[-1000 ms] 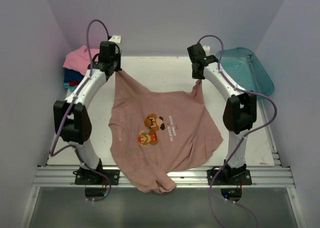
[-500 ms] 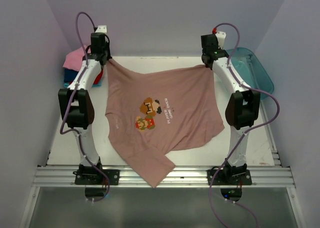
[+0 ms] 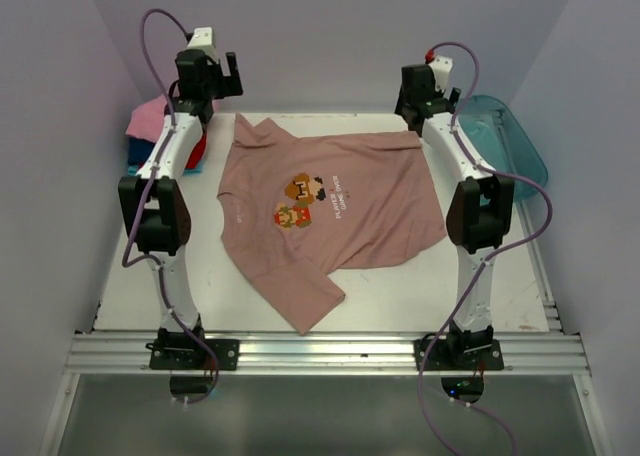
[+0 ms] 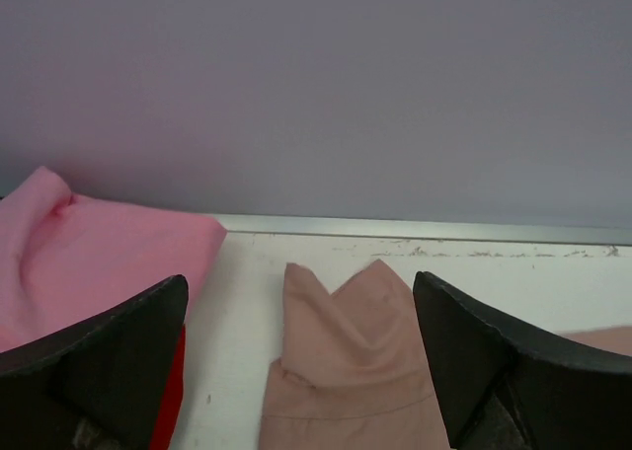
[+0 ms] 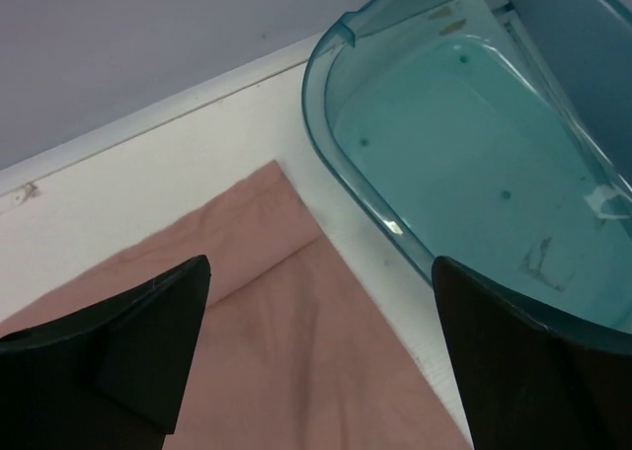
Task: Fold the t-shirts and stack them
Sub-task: Flatten out the tshirt
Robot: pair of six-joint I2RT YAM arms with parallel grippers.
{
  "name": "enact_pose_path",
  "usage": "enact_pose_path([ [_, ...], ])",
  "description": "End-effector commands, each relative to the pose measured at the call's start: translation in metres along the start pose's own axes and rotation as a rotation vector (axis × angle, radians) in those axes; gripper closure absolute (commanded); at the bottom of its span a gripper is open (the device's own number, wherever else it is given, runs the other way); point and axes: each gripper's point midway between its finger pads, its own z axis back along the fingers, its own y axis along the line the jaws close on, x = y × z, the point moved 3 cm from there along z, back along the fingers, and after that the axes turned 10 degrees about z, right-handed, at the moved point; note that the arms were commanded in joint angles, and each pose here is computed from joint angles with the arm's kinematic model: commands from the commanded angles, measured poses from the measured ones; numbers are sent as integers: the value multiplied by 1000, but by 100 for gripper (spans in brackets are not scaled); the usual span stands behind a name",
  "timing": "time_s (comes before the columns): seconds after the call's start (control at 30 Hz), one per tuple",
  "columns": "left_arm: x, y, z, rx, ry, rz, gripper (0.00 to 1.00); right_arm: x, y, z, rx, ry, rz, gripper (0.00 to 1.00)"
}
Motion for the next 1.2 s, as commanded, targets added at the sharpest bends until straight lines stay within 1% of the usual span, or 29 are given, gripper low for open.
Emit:
enact_pose_path([
  [0.0, 40, -16, 44, -36, -86, 10, 0, 1, -2, 18, 78, 14, -12, 1],
  [0.03, 34, -15, 50, -12, -69, 0, 0, 0, -1, 21, 99, 0, -26, 1],
  [0.07, 13, -11, 55, 24, -15, -9, 0, -24, 1, 23, 131, 43, -8, 1],
  [0.1, 11, -23, 69, 7, -5, -19, 0, -27, 1, 29, 151, 43, -30, 1],
  [0.13, 2, -25, 75, 17, 26, -26, 0, -18, -3, 43, 181, 15, -56, 1],
  [0.17, -21, -21, 83, 59, 96, -33, 0, -37, 0, 48, 211, 51, -38, 1],
  [0.2, -27, -36, 95, 30, 117, -35, 0, -42, 0, 55, 222, 59, -42, 1],
  [0.23, -52, -37, 101, 22, 181, -26, 0, -48, -1, 67, 238, 65, -33, 7],
  [0.27, -68, -43, 109, 12, 225, -16, 0, -53, 0, 73, 261, 73, -23, 12],
  [0.3, -70, -47, 121, -13, 234, 7, 3, -57, 0, 78, 274, 81, -20, 24],
  [0.33, -101, -44, 128, -29, 306, 27, 11, -61, -2, 83, 288, 97, -18, 59],
  [0.37, -110, -49, 134, -76, 326, 48, 30, -73, -2, 86, 301, 126, -1, 92],
  [0.4, -113, -50, 143, -97, 330, 68, 45, -79, -2, 88, 311, 149, -4, 100],
  [0.43, -139, -45, 151, -99, 392, 89, 75, -88, -3, 91, 314, 183, 5, 100],
  [0.5, -152, -41, 157, -80, 404, 115, 98, -103, -2, 94, 337, 223, 24, 100],
  [0.53, -169, -35, 161, -61, 442, 117, 100, -111, -3, 94, 334, 246, 32, 100],
  [0.67, -203, -22, 164, 11, 550, 138, 100, -130, 3, 89, 345, 323, 65, 100],
  [0.8, -224, -15, 166, 58, 601, 151, 100, -146, 10, 86, 352, 393, 75, 100],
  [0.83, -228, -7, 166, 104, 603, 146, 100, -151, 12, 86, 360, 413, 75, 100],
  [0.93, -240, -2, 166, 142, 640, 148, 100, -165, 18, 84, 372, 459, 80, 100],
  [1.03, -256, 4, 170, 175, 689, 152, 100, -172, 20, 84, 379, 476, 85, 100],
  [1.17, -279, 12, 177, 208, 752, 161, 100, -171, 19, 88, 386, 472, 82, 100],
])
